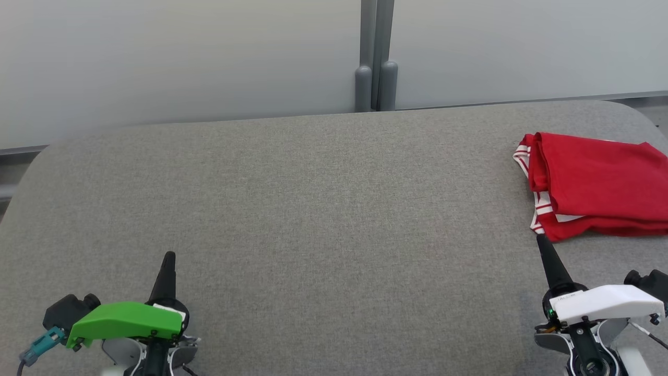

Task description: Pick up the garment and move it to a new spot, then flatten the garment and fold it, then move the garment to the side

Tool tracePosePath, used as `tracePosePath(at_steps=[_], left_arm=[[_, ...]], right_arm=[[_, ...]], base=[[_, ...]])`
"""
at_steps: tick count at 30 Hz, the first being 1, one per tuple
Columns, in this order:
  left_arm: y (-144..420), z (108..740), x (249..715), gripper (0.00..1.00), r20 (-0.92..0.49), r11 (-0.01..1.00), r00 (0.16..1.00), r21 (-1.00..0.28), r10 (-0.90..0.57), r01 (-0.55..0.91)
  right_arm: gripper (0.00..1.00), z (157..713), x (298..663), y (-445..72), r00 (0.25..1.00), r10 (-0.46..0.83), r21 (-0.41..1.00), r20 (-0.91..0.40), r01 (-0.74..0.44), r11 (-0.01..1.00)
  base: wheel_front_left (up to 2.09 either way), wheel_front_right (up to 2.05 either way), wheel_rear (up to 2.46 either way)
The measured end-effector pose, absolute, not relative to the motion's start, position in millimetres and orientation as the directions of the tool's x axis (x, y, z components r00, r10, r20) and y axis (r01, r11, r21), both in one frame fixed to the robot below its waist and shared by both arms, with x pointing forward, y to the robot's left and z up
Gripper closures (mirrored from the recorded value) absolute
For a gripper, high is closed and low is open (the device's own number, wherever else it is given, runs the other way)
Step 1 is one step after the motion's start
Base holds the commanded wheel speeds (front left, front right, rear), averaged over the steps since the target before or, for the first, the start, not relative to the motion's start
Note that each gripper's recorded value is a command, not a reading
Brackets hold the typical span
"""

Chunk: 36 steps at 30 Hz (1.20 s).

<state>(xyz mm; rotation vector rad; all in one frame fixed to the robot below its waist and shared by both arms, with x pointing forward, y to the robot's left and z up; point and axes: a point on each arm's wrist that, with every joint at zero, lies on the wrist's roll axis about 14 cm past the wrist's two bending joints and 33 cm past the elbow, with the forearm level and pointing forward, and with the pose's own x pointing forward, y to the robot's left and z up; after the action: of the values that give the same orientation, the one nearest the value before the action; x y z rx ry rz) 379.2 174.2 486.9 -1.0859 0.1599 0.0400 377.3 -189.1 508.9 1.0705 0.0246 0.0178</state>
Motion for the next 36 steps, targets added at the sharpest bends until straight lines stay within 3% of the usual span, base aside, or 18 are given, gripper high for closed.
tracePosePath(at_steps=[36], left_arm=[[179.5,500.3,393.1,1.00,-0.073,0.168,0.996,-0.984,-0.053,-0.063]], right_arm=[[1.00,509.8,383.7,-205.4,1.000,-0.015,0.984,-0.007,0.009,0.177]], base=[[0.00,0.00,0.00]])
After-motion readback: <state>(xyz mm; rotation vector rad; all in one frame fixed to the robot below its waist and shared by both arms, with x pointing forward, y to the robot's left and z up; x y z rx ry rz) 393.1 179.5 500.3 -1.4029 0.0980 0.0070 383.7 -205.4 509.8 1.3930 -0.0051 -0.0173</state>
